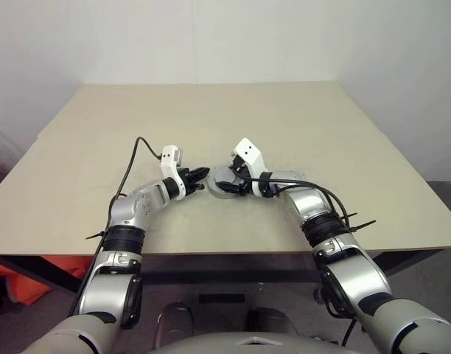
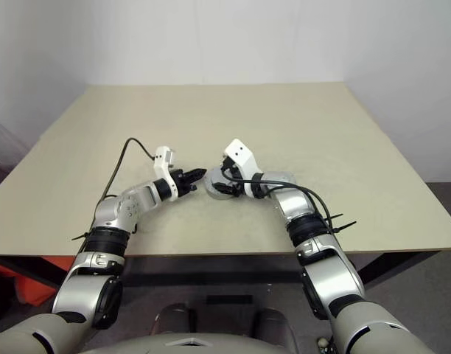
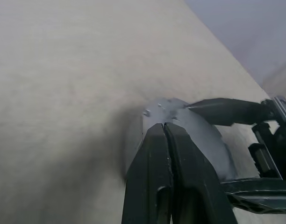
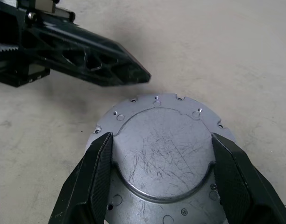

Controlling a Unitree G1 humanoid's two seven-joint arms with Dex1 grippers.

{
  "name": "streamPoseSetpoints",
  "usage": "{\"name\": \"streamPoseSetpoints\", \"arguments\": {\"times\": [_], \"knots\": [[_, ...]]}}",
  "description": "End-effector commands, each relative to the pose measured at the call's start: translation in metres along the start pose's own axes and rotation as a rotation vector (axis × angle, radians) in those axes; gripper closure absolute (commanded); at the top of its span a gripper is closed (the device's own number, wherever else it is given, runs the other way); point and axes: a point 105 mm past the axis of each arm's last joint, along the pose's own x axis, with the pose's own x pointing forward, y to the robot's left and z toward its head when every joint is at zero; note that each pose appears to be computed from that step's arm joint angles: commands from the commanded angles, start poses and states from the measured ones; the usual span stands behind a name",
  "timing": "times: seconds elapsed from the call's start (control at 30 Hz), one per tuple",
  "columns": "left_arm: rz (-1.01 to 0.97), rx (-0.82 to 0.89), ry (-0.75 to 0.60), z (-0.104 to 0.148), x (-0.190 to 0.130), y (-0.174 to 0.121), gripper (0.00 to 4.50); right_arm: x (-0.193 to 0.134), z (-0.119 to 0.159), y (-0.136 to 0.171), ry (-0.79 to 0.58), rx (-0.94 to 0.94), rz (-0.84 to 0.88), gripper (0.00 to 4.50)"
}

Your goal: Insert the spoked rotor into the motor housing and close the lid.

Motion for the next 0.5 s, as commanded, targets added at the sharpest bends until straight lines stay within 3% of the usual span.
{"name": "streamPoseSetpoints", "arguments": {"times": [0.03, 0.33, 0.47, 0.5], "knots": [[0.003, 0.069, 0.026, 0.004, 0.002, -0.002, 4.45, -0.005, -0.025, -0.004, 0.096, 0.025, -0.032, 1.39], [0.056, 0.069, 0.089, -0.012, -0.003, 0.008, 4.45, -0.006, -0.024, -0.011, 0.087, 0.059, -0.063, 1.39], [0.040, 0.047, 0.081, -0.012, -0.005, 0.006, 4.50, -0.006, -0.020, -0.011, 0.070, 0.058, -0.057, 0.04], [0.034, 0.041, 0.083, -0.013, -0.005, 0.004, 4.50, -0.006, -0.019, -0.013, 0.073, 0.044, -0.071, 0.02]]}}
